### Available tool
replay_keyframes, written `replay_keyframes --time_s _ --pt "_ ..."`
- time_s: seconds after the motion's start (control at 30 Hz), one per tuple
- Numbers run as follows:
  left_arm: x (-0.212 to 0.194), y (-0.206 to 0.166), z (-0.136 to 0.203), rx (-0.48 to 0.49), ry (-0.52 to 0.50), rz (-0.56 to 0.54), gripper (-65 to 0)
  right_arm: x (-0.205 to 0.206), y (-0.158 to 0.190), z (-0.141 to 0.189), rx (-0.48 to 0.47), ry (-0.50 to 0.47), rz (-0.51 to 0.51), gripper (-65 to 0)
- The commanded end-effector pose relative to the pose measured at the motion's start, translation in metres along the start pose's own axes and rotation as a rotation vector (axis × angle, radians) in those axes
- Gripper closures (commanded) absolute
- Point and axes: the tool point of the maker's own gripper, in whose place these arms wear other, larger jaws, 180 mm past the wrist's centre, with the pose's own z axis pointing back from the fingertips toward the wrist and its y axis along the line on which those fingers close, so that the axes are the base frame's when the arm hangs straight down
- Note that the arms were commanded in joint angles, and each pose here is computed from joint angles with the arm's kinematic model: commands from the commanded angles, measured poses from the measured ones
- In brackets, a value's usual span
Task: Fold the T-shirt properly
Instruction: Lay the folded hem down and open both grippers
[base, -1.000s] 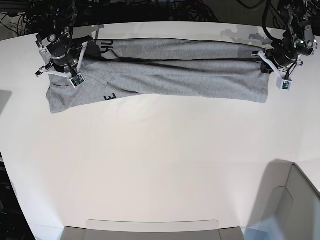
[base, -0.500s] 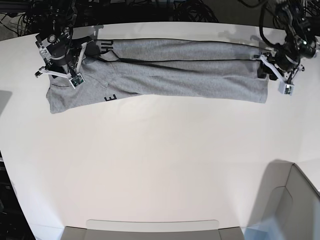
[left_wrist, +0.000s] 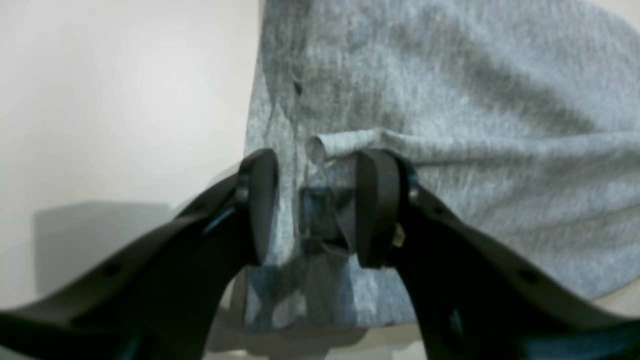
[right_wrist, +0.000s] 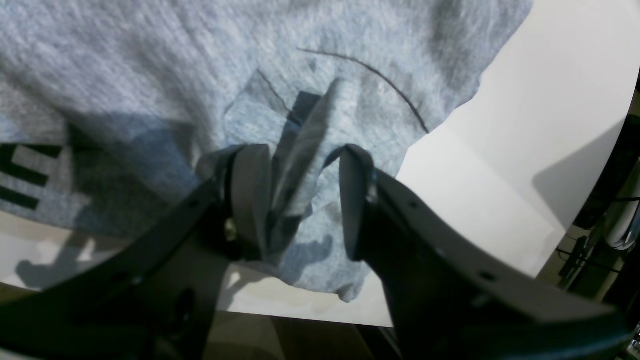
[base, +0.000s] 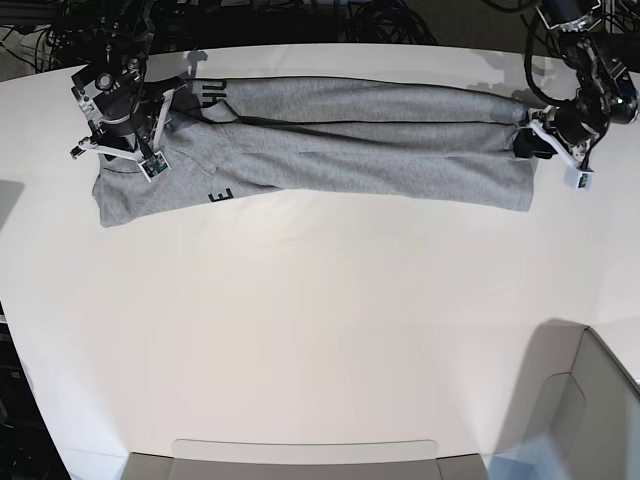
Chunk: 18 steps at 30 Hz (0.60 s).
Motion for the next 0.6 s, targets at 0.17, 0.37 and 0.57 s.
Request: replay_keyframes --time_s 0.17,0.37,0.57 --pt "-0.039 -0.020 -0.022 -0.036 0.180 -0.051 -27.0 0.008 -0.006 0.004 -0.015 -0.029 0.013 -23.2" --pt "-0.053 -0.048 -0.035 -0.098 0.242 -0.123 -22.7 0.011 -0.009 0.004 -0.022 -0.034 0.012 -23.2" --pt "-0.053 -0.046 -0.034 -0.095 0.243 -0.127 -3.4 0.011 -0.009 0.004 -0.022 -0.034 0.012 -23.2"
